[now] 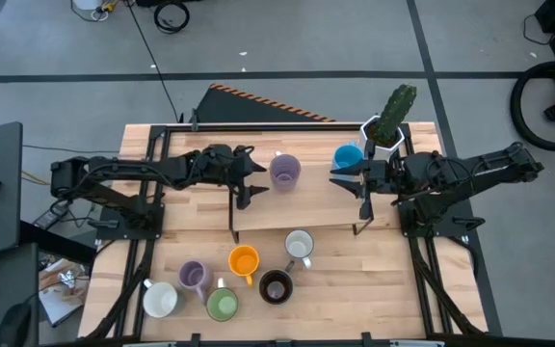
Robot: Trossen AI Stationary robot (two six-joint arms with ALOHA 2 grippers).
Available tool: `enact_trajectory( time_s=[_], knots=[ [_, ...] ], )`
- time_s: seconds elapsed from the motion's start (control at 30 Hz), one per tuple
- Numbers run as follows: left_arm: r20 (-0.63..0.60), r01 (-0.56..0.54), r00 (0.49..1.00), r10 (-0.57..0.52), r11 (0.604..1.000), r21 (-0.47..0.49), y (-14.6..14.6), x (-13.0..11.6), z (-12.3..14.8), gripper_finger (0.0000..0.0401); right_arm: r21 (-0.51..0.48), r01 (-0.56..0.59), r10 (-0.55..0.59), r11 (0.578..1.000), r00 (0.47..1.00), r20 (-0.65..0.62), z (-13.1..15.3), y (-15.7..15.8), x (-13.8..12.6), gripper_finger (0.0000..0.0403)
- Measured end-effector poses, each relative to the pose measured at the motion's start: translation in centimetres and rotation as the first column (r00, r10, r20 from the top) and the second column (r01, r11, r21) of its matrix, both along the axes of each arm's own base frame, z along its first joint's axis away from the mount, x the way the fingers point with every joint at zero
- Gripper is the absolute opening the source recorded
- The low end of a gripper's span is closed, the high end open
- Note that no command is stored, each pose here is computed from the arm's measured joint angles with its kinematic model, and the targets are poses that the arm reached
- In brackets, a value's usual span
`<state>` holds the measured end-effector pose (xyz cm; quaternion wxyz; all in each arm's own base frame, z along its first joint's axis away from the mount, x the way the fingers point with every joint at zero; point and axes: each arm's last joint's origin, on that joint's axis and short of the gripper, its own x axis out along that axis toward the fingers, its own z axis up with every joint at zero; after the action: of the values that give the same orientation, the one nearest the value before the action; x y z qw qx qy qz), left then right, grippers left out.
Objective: Place coffee mugs
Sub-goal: Put the top purple cup on the shelf
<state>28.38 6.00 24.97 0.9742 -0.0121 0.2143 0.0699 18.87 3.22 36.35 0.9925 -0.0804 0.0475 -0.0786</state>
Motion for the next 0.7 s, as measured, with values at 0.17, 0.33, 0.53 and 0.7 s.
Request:
enact_trajectory(
  time_s=[0.17, 0.33, 0.53, 0.7],
  knots=[
    [0.009, 0.003, 1.0, -0.003, 1.0, -0.002, 0.0, 0.7, 0.5, 0.0293, -0.001, -0.021, 0.021, 1.0, 1.0, 0.0, 0.0, 0.1, 0.0, 0.0091],
    [-0.054, 0.009, 0.999, -0.009, 1.0, -0.007, 0.2, 1.7, 1.0, 0.0293, -0.001, -0.025, 0.025, 1.0, 1.0, -0.002, 0.0, 0.1, 0.0, 0.0091],
    [-0.091, 0.008, 0.996, -0.01, 1.0, -0.015, 0.3, 2.5, 0.5, 0.0293, -0.002, -0.025, 0.025, 1.0, 1.0, -0.009, -0.1, 0.1, 0.0, 0.0091],
    [-0.11, 0.017, 0.994, -0.018, 1.0, -0.004, 0.5, 3.3, -0.1, 0.0293, -0.002, -0.025, 0.025, 1.0, 1.0, -0.009, -0.1, 0.1, 0.0, 0.0091]
  ],
)
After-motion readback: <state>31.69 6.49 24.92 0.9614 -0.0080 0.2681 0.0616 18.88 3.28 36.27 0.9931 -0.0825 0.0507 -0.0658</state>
